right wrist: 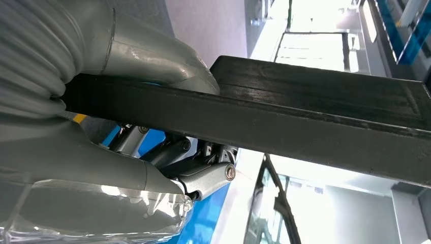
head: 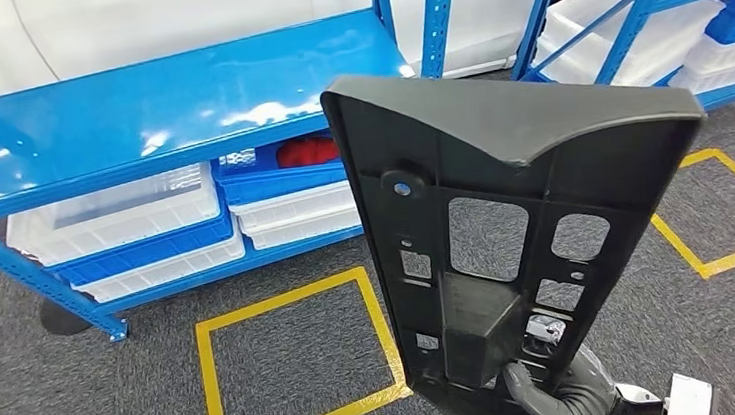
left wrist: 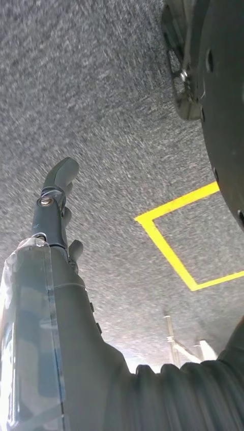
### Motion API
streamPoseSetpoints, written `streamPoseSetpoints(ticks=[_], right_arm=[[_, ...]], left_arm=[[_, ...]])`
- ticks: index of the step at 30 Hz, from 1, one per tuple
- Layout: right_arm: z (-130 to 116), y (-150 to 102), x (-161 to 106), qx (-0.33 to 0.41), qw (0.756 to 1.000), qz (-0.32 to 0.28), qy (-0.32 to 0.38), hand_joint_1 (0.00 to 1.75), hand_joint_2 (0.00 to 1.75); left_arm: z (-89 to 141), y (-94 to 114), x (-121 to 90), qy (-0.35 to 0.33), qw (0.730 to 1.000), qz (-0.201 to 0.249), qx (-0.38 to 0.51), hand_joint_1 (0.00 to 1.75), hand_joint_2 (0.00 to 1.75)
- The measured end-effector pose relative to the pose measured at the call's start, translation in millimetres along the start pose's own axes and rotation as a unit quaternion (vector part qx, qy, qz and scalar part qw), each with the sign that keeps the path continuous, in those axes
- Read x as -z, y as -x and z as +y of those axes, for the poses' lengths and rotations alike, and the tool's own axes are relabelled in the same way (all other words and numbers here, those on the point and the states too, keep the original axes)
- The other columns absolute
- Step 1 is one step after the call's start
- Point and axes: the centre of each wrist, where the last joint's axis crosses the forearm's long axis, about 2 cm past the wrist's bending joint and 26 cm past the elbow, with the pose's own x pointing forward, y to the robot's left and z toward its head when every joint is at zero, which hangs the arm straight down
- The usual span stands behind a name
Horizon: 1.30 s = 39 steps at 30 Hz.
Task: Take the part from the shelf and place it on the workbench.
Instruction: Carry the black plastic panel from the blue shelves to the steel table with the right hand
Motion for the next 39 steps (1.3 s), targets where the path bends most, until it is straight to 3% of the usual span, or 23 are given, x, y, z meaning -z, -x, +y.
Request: streamPoseSetpoints(ticks=[39], right_arm=[[-3.7,0.3,-1.1,0.006,1.000,-0.028,-0.003,1.75,1.75]], left_arm=[[1.2,1.6,0.3,-0.008,1.000,-0.005,0.008,0.00,1.75]])
